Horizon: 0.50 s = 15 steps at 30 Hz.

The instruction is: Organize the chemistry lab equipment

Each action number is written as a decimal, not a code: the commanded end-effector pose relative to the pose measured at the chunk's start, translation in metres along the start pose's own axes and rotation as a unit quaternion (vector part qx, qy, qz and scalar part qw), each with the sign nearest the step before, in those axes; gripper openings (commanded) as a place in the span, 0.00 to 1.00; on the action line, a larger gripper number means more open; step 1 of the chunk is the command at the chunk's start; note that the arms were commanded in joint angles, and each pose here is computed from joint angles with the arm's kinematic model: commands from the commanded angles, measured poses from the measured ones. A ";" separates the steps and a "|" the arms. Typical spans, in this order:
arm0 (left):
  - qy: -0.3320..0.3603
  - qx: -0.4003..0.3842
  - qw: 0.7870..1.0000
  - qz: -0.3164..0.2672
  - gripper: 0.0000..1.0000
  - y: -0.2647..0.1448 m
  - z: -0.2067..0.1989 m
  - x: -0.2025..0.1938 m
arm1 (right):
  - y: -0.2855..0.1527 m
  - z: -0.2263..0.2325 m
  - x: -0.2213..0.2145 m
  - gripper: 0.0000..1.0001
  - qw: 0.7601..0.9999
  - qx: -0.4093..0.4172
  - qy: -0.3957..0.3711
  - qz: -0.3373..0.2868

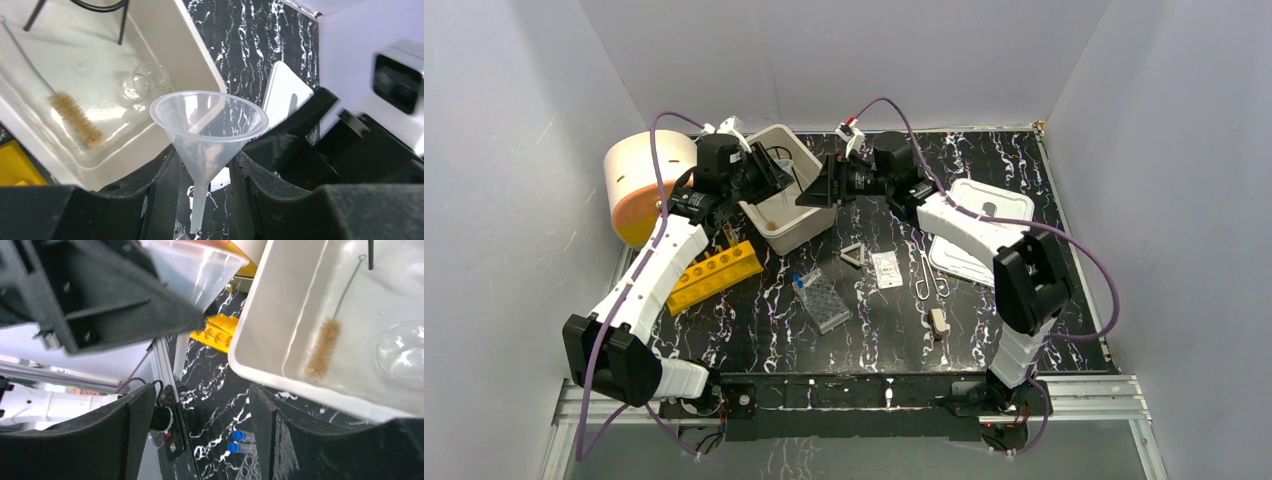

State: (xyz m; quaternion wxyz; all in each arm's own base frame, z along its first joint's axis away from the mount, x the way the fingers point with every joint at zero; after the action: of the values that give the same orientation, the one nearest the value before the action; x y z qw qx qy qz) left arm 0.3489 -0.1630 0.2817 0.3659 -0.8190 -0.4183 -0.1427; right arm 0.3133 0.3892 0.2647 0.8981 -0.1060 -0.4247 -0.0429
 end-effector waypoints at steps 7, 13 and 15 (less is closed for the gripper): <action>0.000 0.061 0.998 -0.005 0.00 0.008 0.030 0.012 | -0.055 0.019 0.008 0.78 0.989 -0.092 -0.117 -0.027; -0.002 0.097 0.995 0.039 0.00 0.035 0.040 0.009 | -0.072 0.012 -0.009 0.78 0.984 -0.135 -0.115 -0.012; -0.022 0.120 0.992 0.037 0.00 0.042 0.049 0.007 | -0.076 0.012 -0.013 0.78 0.984 -0.139 -0.112 -0.010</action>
State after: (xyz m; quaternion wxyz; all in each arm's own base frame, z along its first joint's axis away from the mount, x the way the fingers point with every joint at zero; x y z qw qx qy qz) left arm 0.3798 -0.1468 0.2342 0.4399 -0.7990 -0.4006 -0.0873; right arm 0.2854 0.3311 0.2749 0.8356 -0.2045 -0.5025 -0.0863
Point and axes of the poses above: each gripper's point midway between its finger pads, its own y axis out along the fingers, its own z axis along the line the jaws close on, x = y × z, the point moved 3 cm from there along -y, back along the fingers, and after that the axes turned 9 degrees about -y, right-handed, at the moved point
